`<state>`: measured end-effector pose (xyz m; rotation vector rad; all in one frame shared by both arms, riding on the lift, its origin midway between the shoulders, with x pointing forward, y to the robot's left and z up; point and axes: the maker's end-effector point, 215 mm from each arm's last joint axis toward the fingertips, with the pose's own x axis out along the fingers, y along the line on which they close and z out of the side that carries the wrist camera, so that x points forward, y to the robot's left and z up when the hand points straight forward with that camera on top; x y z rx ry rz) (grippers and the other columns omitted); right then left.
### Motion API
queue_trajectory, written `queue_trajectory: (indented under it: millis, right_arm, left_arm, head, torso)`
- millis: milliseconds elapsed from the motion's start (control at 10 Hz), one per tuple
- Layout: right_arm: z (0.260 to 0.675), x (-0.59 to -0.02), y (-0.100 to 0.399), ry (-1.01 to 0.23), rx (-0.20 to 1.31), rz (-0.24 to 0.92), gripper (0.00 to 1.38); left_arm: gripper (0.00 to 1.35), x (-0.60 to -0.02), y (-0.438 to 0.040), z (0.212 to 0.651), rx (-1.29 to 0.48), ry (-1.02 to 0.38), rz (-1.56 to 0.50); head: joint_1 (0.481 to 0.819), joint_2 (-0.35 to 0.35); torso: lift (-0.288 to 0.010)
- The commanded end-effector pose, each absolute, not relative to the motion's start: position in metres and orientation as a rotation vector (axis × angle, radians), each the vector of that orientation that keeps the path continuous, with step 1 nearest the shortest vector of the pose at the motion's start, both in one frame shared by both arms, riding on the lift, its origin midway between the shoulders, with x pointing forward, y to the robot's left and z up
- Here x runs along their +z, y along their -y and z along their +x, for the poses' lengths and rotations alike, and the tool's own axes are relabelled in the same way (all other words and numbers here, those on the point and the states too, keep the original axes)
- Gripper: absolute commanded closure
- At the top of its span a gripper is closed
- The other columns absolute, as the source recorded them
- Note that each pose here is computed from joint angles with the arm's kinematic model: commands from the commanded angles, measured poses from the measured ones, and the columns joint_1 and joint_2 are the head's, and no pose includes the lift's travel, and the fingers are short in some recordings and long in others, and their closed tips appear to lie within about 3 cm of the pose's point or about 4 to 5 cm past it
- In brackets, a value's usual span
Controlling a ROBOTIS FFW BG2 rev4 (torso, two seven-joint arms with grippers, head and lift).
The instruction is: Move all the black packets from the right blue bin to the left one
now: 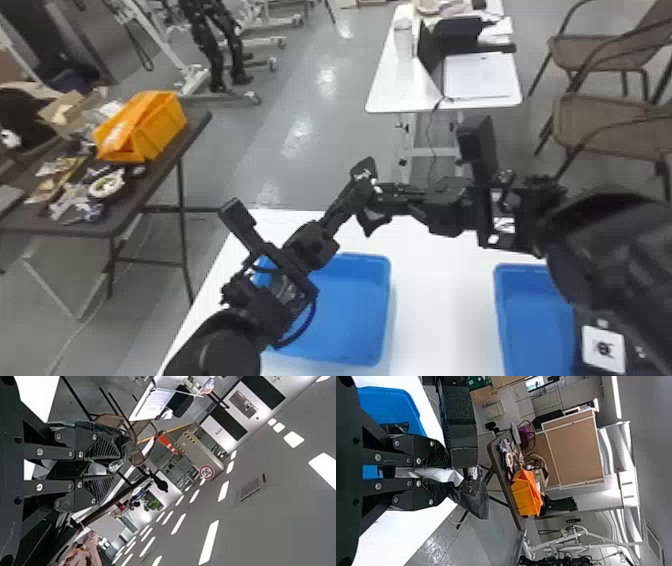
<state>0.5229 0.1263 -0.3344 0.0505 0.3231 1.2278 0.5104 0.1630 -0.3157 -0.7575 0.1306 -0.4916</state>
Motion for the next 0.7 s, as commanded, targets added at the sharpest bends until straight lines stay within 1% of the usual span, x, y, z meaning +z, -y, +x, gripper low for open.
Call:
queue_trajectory:
  millis: [0, 100, 200, 300, 400, 500, 600]
  right_arm:
    - [0.525, -0.337, -0.127, -0.317, 1.223, 0.056, 1.06]
    - [0.528, -0.341, -0.127, -0.316, 1.217, 0.080, 1.02]
    - [0.528, -0.347, -0.125, -0.324, 1.209, 0.117, 0.67]
    - [0.531, -0.351, -0.121, -0.325, 1.195, 0.129, 0.27]
    - [0.534, -0.354, -0.118, -0.322, 1.183, 0.139, 0.05]
    - [0.538, -0.356, -0.113, -0.315, 1.166, 0.155, 0.10]
    - [0.545, -0.355, -0.101, -0.299, 1.127, 0.174, 0.15]
  left_arm:
    - [1.22, -0.314, -0.172, 0.511, -0.457, -0.096, -0.760]
    - [1.22, -0.313, -0.181, 0.512, -0.418, -0.075, -0.749]
    - [1.22, -0.315, -0.197, 0.512, -0.366, -0.052, -0.722]
    - [1.22, -0.319, -0.209, 0.509, -0.328, -0.036, -0.717]
    - [1.22, -0.319, -0.224, 0.508, -0.295, -0.018, -0.696]
    - [1.22, -0.321, -0.242, 0.506, -0.258, -0.008, -0.640]
    - [1.22, -0.325, -0.272, 0.502, -0.193, 0.008, -0.538]
  head:
    - [0.695, 0.298]
    - [0.695, 0.304]
    - [0.695, 0.312]
    - [0.695, 0.317]
    - [0.695, 0.330]
    - [0.695, 0.340]
    - [0.695, 0.350]
  torso:
    - [0.000]
    - [0.000]
    - [0.000]
    - [0.000]
    - [0.000]
    - [0.000]
    - [0.000]
